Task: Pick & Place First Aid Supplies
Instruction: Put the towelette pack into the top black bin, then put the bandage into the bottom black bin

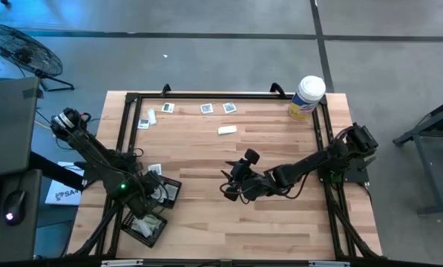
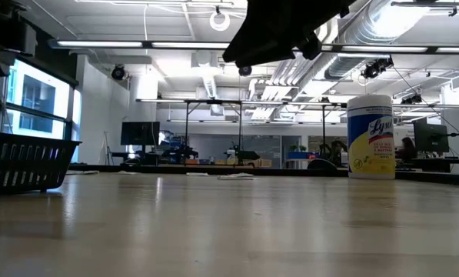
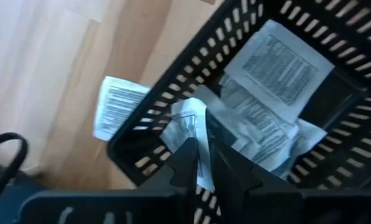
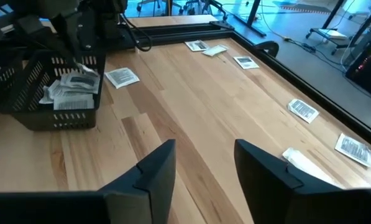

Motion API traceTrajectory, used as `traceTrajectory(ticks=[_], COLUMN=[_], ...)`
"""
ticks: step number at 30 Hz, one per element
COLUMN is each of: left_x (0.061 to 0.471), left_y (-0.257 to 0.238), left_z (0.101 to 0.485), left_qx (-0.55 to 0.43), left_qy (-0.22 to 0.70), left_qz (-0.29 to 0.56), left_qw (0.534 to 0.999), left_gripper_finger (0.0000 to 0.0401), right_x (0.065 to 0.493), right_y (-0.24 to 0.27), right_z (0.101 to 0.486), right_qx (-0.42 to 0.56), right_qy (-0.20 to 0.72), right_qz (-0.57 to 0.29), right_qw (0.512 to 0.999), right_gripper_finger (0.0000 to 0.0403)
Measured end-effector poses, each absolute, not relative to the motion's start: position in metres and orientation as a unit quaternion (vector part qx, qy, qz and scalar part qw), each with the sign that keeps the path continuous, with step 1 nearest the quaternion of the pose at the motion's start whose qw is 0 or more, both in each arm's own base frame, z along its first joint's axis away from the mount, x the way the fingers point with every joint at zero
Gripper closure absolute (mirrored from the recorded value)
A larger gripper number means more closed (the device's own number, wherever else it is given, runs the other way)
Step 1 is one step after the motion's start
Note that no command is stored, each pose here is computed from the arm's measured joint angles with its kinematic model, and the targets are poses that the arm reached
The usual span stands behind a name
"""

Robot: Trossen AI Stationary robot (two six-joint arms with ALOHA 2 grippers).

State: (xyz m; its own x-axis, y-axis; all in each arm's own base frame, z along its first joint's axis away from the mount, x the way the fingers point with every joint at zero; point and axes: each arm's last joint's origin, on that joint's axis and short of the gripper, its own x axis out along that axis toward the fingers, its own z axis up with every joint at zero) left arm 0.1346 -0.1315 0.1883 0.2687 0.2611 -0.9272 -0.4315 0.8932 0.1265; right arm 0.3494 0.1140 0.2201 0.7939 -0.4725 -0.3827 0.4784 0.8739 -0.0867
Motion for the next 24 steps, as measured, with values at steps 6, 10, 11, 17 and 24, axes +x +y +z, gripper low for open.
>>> traceTrajectory(ticks=[6,10,11,17,24], left_x=[0.137,0.141,0.143,0.153,0.169], left_y=[-0.134,-0.139,-0.141,-0.151,-0.146], left_z=[0.188,0.189,0.191,0.215,0.235], left_qx=[-0.081,-0.079,-0.077,-0.064,0.055], left_qy=[0.562,0.554,0.552,0.524,0.401], left_qz=[0.201,0.165,0.158,0.113,0.151], left_qw=[0.799,0.812,0.815,0.842,0.902], left_gripper_finger=[0.0341,0.0338,0.0338,0.0338,0.0338], right_x=[0.350,0.350,0.350,0.350,0.354], right_y=[0.115,0.115,0.115,0.115,0.117], right_z=[0.220,0.219,0.220,0.219,0.207], right_qx=[0.011,0.013,0.013,0.015,0.006], right_qy=[0.205,0.208,0.208,0.208,0.221], right_qz=[-0.236,-0.230,-0.230,-0.231,-0.231], right_qw=[0.950,0.951,0.951,0.951,0.947], right_gripper_finger=[0.0247,0.0245,0.0246,0.0248,0.0247])
